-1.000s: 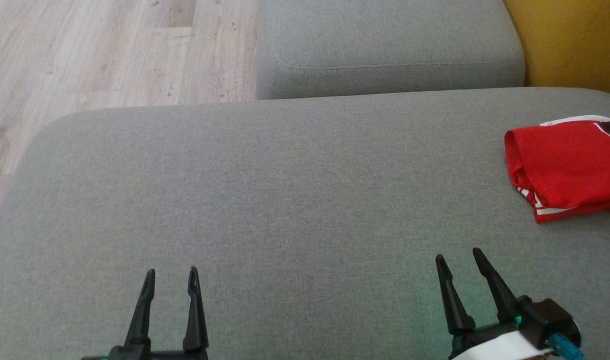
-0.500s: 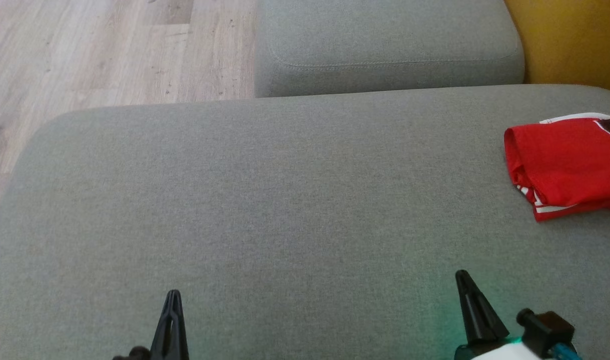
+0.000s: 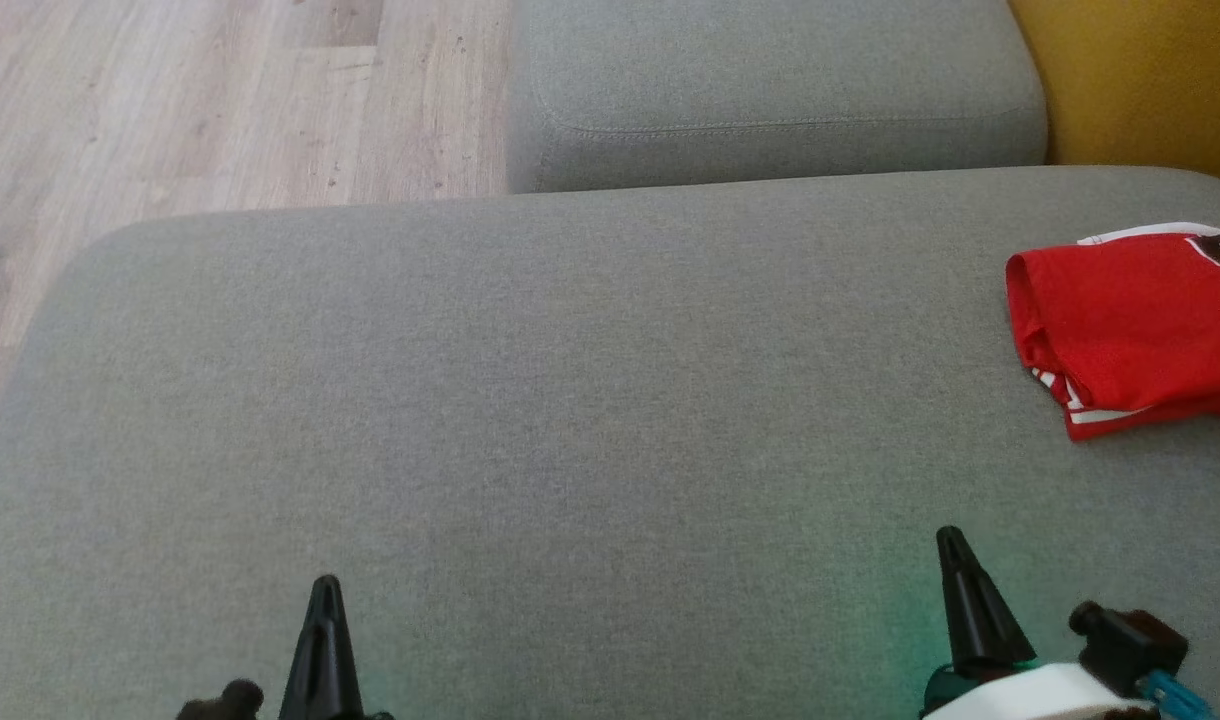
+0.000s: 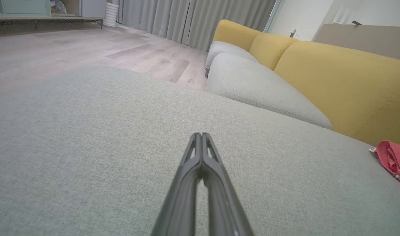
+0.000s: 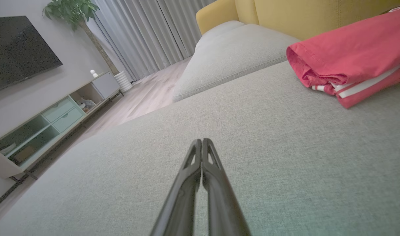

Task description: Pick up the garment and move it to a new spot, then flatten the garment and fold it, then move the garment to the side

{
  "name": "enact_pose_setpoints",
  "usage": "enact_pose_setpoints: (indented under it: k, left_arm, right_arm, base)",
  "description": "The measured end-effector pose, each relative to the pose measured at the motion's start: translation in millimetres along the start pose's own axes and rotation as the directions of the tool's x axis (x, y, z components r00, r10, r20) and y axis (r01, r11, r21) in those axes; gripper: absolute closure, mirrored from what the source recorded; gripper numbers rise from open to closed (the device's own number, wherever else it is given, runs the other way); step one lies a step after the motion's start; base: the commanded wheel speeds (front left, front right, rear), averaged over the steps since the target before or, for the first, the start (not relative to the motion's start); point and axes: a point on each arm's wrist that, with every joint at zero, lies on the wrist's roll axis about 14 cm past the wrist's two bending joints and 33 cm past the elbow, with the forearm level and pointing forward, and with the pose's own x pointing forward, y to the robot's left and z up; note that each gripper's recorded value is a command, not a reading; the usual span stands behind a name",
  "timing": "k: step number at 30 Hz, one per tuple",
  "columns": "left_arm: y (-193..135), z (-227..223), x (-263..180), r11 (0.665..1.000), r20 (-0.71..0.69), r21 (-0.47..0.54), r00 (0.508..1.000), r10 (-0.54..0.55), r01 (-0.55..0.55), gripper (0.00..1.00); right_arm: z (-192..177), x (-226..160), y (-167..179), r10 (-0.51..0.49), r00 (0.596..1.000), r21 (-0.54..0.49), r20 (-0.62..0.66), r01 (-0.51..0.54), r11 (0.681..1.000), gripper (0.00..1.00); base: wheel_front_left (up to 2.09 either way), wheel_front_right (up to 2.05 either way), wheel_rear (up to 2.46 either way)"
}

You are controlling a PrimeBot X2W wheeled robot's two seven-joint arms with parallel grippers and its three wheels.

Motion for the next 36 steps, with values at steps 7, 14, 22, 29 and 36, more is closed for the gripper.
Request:
enact_pose_setpoints:
  k: [7, 14, 22, 29, 36]
  left_arm:
    - [4.4, 0.3, 5.1, 0.995, -0.015, -0.093, 1.000, 0.016, -0.018, 1.00]
    - [4.9, 1.4, 9.0, 0.986, -0.024, -0.163, 1.000, 0.012, -0.016, 1.00]
    - [8.8, 2.2, 13.5, 0.967, -0.036, -0.254, 0.999, 0.022, -0.031, 1.00]
    - [12.4, 2.2, 16.2, 0.942, -0.049, -0.332, 0.998, 0.030, -0.045, 1.00]
    - [11.9, 4.6, 21.3, 0.911, -0.052, -0.410, 0.998, 0.021, -0.041, 1.00]
  right_arm:
    - [5.4, 3.0, -7.1, -0.030, 0.999, 0.091, 0.012, 0.029, 0.995, 1.00]
    - [10.1, 6.6, -11.0, -0.047, 0.999, 0.158, 0.022, 0.043, 0.987, 1.00]
    - [11.4, 7.4, -18.1, -0.074, 0.997, 0.247, 0.016, 0.068, 0.967, 1.00]
    - [17.6, 11.8, -22.6, -0.091, 0.996, 0.324, 0.027, 0.077, 0.943, 1.00]
    - [22.8, 14.8, -26.9, -0.106, 0.994, 0.399, 0.036, 0.083, 0.913, 1.00]
  base:
    - [0.00, 0.00, 0.00]
    - [0.00, 0.00, 0.00]
    - [0.00, 0.00, 0.00]
    - [0.00, 0.00, 0.00]
    - [0.00, 0.00, 0.00]
